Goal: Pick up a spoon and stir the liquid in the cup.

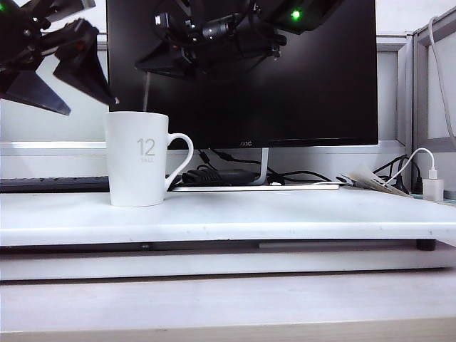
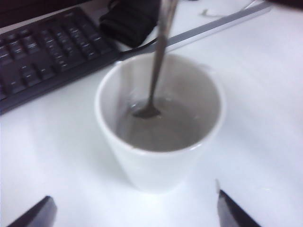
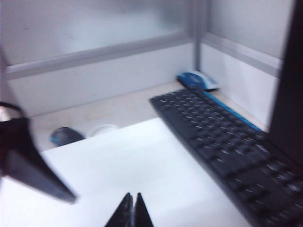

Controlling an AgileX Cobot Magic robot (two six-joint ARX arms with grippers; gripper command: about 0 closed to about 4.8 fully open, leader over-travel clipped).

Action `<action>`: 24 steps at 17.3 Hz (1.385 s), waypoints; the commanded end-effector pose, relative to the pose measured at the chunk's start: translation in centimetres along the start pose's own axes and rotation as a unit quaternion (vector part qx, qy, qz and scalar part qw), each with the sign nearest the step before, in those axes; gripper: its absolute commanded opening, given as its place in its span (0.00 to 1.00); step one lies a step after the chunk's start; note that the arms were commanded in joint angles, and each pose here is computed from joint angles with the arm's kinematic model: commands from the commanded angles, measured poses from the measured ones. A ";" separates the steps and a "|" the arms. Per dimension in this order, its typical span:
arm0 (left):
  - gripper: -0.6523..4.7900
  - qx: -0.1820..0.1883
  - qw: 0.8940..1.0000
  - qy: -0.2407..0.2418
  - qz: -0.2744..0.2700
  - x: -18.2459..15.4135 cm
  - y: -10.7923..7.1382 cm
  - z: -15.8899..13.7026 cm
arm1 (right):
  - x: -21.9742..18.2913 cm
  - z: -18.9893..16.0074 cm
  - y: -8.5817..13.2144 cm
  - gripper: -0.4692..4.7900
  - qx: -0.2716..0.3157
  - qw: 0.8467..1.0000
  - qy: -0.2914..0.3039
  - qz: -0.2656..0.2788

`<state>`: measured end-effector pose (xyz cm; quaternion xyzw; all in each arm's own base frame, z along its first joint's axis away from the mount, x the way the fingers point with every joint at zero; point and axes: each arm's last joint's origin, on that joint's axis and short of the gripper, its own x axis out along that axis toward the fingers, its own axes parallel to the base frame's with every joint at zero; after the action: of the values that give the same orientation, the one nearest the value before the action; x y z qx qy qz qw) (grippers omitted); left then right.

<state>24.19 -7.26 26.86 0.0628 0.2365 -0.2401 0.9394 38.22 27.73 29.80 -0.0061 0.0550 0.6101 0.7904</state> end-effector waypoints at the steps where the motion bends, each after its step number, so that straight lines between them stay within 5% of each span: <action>1: 1.00 0.005 1.000 -0.005 0.006 -0.1 0.1 0.2 | 0.1 0.0 0.4 0.08 0.014 1.000 0.015 0.022; 5: 1.00 0.005 1.000 -0.005 0.006 -0.1 0.1 0.2 | -0.3 -1.2 0.1 0.08 0.028 0.997 0.068 -0.006; 9: 1.00 0.005 1.000 -0.005 0.006 -0.1 0.1 0.2 | -0.2 -0.5 -0.3 0.08 -0.007 0.997 0.041 -0.059; 17: 1.00 0.005 1.000 -0.006 0.006 -0.1 0.1 0.2 | 0.5 0.1 1.1 0.08 -0.017 0.999 0.011 0.048; 24: 1.00 0.005 1.000 -0.006 0.006 -0.1 0.1 0.2 | 0.2 -1.3 0.6 0.08 0.019 0.997 0.075 -0.013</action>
<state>24.19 -7.24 26.86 0.0653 0.2364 -0.2376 0.9399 37.62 27.81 27.89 -0.0286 0.1415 0.6079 0.7808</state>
